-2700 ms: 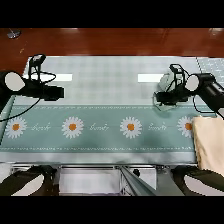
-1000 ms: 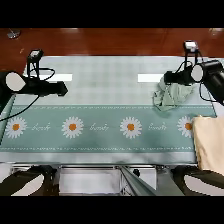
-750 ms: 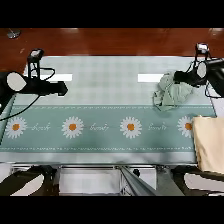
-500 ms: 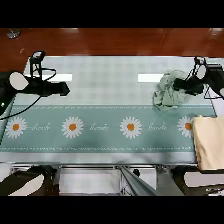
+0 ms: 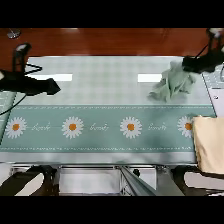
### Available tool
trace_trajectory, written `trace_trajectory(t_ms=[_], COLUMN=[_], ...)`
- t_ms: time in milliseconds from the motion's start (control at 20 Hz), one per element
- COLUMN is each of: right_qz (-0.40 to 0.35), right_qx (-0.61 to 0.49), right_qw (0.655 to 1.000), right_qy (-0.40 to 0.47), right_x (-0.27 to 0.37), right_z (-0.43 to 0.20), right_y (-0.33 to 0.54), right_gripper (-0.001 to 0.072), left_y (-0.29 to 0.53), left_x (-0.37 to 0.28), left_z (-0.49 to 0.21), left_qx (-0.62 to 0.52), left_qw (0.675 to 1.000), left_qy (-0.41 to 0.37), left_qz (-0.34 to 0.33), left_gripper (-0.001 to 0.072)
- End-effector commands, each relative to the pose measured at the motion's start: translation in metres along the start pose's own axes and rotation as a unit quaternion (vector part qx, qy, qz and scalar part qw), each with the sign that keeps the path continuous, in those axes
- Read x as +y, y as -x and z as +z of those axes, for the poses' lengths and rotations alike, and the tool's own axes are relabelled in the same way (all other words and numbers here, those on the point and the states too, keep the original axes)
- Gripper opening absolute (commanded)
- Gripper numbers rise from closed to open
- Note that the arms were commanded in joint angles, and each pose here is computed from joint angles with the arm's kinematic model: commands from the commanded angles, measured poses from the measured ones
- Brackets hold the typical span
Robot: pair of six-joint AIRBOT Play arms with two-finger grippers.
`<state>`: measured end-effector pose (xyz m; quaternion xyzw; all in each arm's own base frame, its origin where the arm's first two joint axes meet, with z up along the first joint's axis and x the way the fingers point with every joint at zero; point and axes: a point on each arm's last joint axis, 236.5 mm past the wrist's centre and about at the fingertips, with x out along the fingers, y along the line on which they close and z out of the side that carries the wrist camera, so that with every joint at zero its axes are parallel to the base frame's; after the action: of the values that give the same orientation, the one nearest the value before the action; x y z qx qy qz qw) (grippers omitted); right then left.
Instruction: Fold the shirts.
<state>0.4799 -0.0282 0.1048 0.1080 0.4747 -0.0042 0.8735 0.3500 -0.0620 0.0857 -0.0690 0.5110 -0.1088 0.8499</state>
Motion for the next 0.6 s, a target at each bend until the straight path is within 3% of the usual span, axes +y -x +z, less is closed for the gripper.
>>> trace_trajectory(t_ms=[0, 250, 550], right_qz=[0.052, 0.107, 0.171], right_qx=[-0.162, -0.361, -0.393], right_qw=[0.984, 0.918, 0.883], right_qy=[0.057, 0.125, 0.193], right_x=[0.048, 0.107, 0.154], right_z=[0.059, 0.071, 0.029], right_y=[0.135, 0.324, 0.402], right_gripper=[0.0026, 0.0025, 0.0025], left_y=[0.058, 0.068, 0.048], left_x=[-0.023, -0.055, -0.063], left_z=[-0.018, -0.073, -0.079], left_qx=[-0.057, -0.066, -0.056], left_qw=[0.998, 0.994, 0.991], left_qy=[-0.015, 0.001, 0.029], left_qz=[-0.026, -0.089, -0.119], left_gripper=[0.0702, 0.0702, 0.0702])
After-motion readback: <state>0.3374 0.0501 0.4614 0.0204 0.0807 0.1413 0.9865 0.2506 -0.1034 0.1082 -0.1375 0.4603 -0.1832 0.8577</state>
